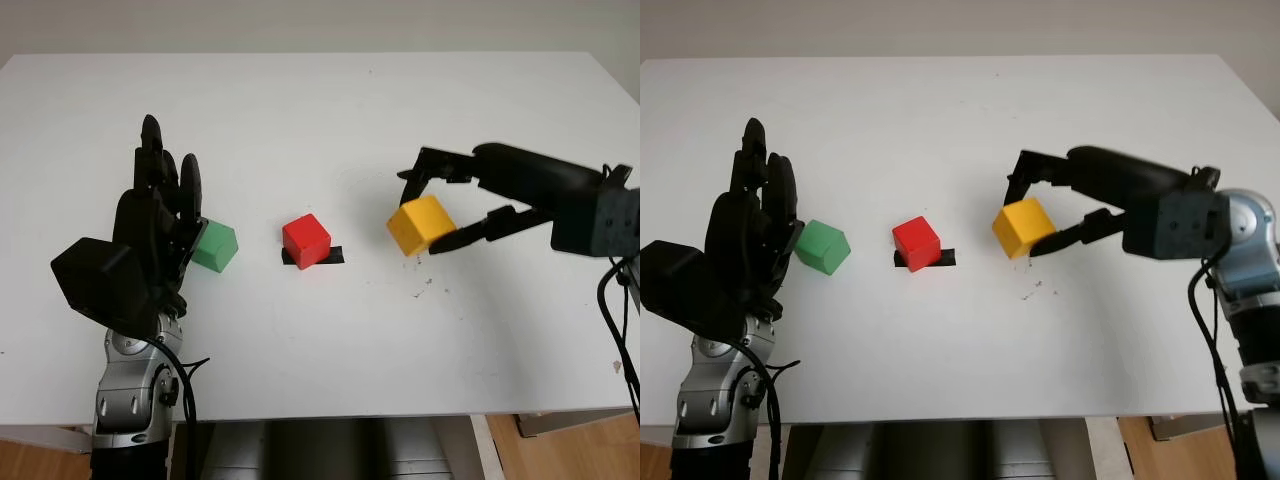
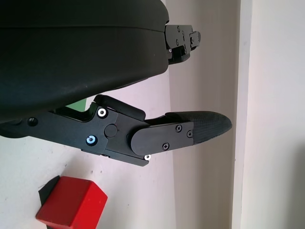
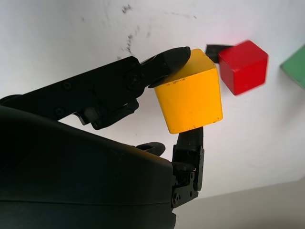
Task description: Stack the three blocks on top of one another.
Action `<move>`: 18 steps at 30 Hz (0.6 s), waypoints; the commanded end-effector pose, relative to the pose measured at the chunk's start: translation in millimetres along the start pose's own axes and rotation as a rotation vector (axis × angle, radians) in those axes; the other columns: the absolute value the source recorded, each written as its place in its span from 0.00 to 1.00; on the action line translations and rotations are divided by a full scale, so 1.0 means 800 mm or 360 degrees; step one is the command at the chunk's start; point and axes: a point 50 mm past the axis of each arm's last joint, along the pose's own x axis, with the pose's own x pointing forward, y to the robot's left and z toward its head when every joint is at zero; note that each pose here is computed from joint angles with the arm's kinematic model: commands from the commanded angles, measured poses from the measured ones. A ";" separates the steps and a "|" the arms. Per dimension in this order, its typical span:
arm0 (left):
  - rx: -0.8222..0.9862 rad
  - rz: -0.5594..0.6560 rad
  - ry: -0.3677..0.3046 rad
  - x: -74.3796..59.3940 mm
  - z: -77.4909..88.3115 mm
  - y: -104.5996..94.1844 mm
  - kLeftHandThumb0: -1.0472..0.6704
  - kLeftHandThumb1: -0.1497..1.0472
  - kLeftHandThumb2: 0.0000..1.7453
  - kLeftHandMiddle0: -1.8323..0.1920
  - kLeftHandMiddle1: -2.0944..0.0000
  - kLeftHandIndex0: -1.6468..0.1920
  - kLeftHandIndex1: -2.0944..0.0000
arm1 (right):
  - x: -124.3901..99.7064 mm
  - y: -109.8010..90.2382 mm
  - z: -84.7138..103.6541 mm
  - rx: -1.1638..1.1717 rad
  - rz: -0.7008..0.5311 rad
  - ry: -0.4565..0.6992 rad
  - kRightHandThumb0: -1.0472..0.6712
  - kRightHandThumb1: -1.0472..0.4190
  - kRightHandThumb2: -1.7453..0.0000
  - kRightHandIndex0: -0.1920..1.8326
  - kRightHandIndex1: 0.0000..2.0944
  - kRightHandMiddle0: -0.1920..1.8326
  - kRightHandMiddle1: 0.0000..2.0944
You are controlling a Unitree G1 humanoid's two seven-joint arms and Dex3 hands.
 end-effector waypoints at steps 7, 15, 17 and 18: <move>-0.0016 0.0013 -0.0009 -0.003 -0.002 -0.001 0.23 1.00 0.30 0.97 0.97 0.94 0.97 | 0.044 -0.025 0.040 -0.0028 0.0113 -0.0101 0.37 0.10 0.97 0.29 0.03 0.31 0.69; -0.0014 0.0025 -0.0006 0.000 0.000 0.001 0.22 1.00 0.31 0.97 0.98 0.94 0.98 | 0.089 -0.030 0.073 -0.0091 0.0215 -0.0203 0.36 0.12 0.97 0.30 0.04 0.34 0.70; -0.0016 0.0028 -0.0010 0.000 0.000 0.001 0.22 1.00 0.31 0.97 0.98 0.94 0.97 | 0.100 -0.028 0.076 -0.0095 0.0224 -0.0204 0.34 0.12 0.97 0.31 0.04 0.34 0.69; -0.0015 0.0031 -0.0011 -0.001 0.000 0.001 0.22 1.00 0.31 0.98 0.98 0.94 0.98 | 0.105 -0.027 0.077 -0.0079 0.0229 -0.0202 0.34 0.12 0.97 0.31 0.04 0.34 0.69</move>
